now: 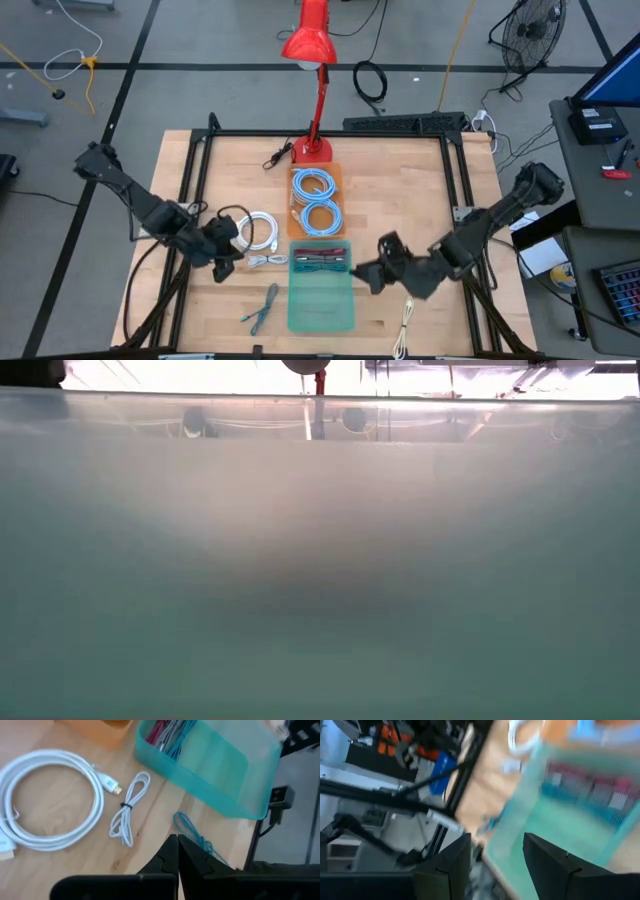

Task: Sort cables
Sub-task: Put the yellow charger cable into the blue bin

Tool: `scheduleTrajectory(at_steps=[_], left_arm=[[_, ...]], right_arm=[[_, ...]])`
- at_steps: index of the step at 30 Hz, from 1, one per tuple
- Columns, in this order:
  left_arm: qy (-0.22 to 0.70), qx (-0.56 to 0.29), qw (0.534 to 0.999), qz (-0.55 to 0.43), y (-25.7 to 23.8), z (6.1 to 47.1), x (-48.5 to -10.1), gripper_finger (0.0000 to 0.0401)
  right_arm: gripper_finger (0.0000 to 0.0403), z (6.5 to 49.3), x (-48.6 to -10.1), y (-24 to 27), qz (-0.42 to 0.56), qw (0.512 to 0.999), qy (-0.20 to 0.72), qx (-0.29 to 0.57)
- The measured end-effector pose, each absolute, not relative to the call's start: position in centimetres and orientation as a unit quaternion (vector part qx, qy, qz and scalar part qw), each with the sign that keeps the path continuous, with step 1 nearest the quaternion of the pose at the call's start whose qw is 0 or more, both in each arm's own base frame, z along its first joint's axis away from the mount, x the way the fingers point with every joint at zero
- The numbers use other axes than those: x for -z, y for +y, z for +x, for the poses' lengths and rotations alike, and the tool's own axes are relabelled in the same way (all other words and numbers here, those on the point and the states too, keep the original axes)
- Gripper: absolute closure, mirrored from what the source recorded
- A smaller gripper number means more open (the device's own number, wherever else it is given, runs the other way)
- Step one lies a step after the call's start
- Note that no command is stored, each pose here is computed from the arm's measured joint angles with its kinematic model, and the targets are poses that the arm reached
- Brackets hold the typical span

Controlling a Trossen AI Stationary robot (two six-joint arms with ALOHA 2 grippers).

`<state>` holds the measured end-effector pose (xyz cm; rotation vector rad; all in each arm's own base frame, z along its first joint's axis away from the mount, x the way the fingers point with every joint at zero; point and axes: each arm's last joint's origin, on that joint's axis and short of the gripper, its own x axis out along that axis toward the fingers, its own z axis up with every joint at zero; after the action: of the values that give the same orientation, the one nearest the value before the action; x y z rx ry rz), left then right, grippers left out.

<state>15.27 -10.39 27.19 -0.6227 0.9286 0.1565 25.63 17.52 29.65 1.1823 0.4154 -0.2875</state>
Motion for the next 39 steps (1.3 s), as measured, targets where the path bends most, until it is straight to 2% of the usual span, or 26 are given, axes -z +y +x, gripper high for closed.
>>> scheduleTrajectory(at_steps=[4,8,12,16,19,24,27,32,34,39], left_arm=[[0.459,-0.075,0.838,-0.286,-11.7,15.5,-26.3,0.04],[0.472,-0.068,0.835,-0.273,-13.0,15.8,-25.5,0.04],[0.477,-0.061,0.836,-0.265,-14.0,16.3,-24.8,0.04],[0.484,-0.062,0.834,-0.256,-14.6,16.6,-24.2,0.04],[0.484,-0.062,0.834,-0.256,-14.9,17.0,-23.8,0.04],[0.483,-0.061,0.835,-0.257,-15.3,17.4,-23.4,0.04],[0.478,-0.052,0.835,-0.266,-15.6,17.6,-23.5,0.04],[0.47,-0.044,0.838,-0.273,-16.0,17.4,-23.6,0.04],[0.466,-0.044,0.84,-0.274,-16.2,17.3,-23.6,0.04],[0.45,-0.049,0.85,-0.271,-16.5,17.1,-23.7,0.04]], right_arm=[[0.026,25.6,-27.9,21.2,0.615,0.745,0.245,0.083],[0.0303,24.8,-26.7,25.1,0.656,0.687,0.309,0.047],[0.0353,23.3,-25.3,27.9,0.681,0.61,0.397,0.076],[0.0396,21.5,-24.5,29.4,0.678,0.54,0.477,0.145],[0.0396,20.3,-23.8,29.0,0.632,0.535,0.518,0.215],[0.0401,21.4,-22.6,26.2,0.589,0.557,0.493,0.315],[0.0401,22.4,-21.9,25.4,0.583,0.551,0.493,0.337],[0.0401,22.5,-19.4,25.7,0.54,0.511,0.547,0.385],[0.04,22.6,-18.5,26.1,0.535,0.492,0.567,0.389],[0.0399,23.5,-17.0,26.9,0.546,0.49,0.567,0.375]])
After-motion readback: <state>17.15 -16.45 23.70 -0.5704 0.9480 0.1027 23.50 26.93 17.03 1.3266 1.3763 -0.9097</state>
